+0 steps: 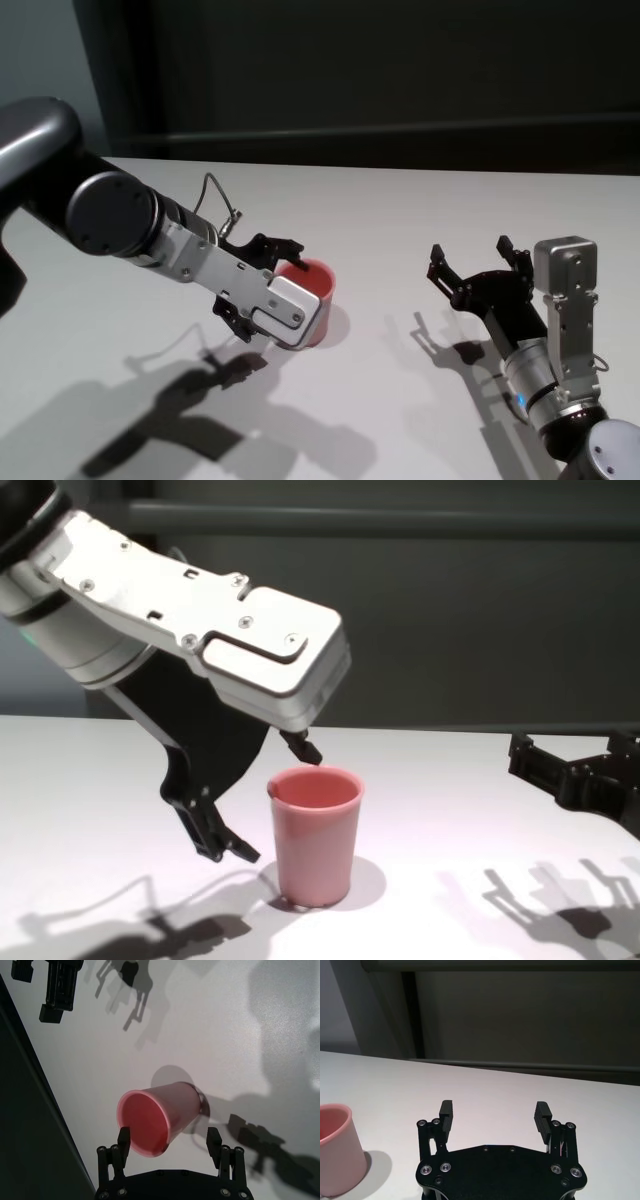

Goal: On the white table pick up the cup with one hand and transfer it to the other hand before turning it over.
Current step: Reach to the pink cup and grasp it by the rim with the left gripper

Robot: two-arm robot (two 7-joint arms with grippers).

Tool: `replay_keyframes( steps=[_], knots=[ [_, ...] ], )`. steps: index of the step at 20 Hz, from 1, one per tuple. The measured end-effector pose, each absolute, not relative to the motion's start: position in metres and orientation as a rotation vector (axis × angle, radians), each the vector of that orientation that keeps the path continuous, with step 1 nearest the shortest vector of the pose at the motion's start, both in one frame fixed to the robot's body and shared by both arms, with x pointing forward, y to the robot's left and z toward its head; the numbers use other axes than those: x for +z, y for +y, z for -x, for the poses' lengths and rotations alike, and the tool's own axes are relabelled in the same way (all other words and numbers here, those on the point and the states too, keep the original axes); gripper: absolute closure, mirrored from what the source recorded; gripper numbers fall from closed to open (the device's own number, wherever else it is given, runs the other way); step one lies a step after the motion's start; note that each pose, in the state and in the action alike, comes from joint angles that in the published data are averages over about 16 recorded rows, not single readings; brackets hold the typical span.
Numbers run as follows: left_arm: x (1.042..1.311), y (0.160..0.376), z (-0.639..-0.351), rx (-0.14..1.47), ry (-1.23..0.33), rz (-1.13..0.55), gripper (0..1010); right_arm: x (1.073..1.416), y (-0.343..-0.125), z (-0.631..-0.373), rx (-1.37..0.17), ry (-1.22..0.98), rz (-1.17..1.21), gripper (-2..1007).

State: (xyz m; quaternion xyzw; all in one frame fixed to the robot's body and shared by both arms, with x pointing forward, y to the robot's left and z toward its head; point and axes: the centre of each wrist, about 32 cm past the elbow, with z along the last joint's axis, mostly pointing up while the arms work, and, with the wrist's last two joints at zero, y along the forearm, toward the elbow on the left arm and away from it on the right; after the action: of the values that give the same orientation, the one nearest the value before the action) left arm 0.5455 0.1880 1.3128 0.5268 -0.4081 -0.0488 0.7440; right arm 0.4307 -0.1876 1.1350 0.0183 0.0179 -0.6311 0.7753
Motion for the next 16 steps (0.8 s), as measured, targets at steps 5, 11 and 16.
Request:
replay_keyframes(
  steps=[5,11,16],
  knots=[
    [1.31,0.182,-0.552,-0.136,-0.892,-1.162,7,1.135,-0.188,-0.431,-1.366,0.039,-0.04,3],
    [1.306,0.177,-0.559,-0.165,-0.881,-1.175,7,1.135,-0.188,-0.431,-1.366,0.039,-0.04,3],
    [1.302,0.175,-0.563,-0.188,-0.868,-1.191,7,1.135,-0.188,-0.431,-1.366,0.039,-0.04,3]
  ],
)
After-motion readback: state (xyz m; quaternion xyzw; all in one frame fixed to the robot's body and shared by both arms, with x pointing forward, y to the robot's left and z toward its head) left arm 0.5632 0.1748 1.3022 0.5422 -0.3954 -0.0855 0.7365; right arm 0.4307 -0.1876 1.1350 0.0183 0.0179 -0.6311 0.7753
